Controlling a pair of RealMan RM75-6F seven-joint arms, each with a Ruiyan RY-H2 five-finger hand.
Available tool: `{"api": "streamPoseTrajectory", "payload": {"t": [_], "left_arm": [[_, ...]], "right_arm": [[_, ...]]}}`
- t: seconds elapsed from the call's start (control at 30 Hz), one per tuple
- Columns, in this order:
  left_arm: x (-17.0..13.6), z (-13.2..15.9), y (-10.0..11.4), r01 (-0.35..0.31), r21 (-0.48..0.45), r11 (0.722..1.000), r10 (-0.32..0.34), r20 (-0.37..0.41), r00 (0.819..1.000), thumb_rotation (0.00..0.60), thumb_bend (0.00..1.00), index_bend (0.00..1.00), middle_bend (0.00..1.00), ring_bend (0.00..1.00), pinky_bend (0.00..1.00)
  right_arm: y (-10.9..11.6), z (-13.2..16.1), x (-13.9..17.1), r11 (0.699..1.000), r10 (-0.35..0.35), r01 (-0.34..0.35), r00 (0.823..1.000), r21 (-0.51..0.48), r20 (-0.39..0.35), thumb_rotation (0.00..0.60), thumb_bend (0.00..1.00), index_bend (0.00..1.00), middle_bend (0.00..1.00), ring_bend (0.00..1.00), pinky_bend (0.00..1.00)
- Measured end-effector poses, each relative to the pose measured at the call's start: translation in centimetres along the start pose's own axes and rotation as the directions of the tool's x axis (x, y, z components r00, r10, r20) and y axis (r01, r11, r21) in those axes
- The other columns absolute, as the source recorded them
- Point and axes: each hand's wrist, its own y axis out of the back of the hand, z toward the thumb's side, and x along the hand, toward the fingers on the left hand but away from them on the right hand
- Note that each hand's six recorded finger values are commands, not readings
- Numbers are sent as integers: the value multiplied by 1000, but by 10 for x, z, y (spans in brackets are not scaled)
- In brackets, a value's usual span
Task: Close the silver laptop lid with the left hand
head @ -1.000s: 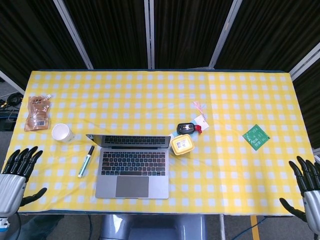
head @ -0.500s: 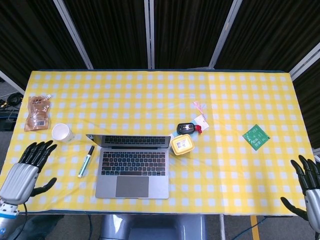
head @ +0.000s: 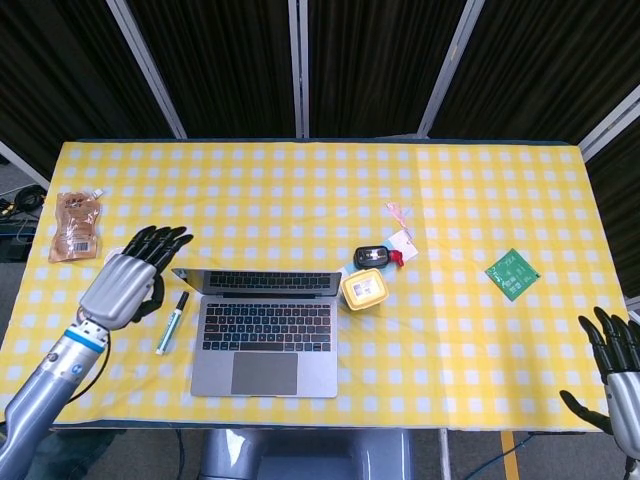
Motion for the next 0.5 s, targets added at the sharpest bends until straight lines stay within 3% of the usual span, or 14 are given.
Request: {"api": "streamPoseTrajectory", "payload": {"t": [0.23,0.5], "left_arm": [[27,17,-15,53,-59,997,-51,33,998,600,1000,248,188,259,305],[32,19,-24,99,-107,989,-95,39,995,600,1000,342,250,305,331]], "right_arm": [[1,-1,0,1000,-3,3,1000,-1,5,600,0,63,0,0,0],[2,-2,0,1000,-8,8,1000,-3,6,600,0,63,0,0,0]]}}
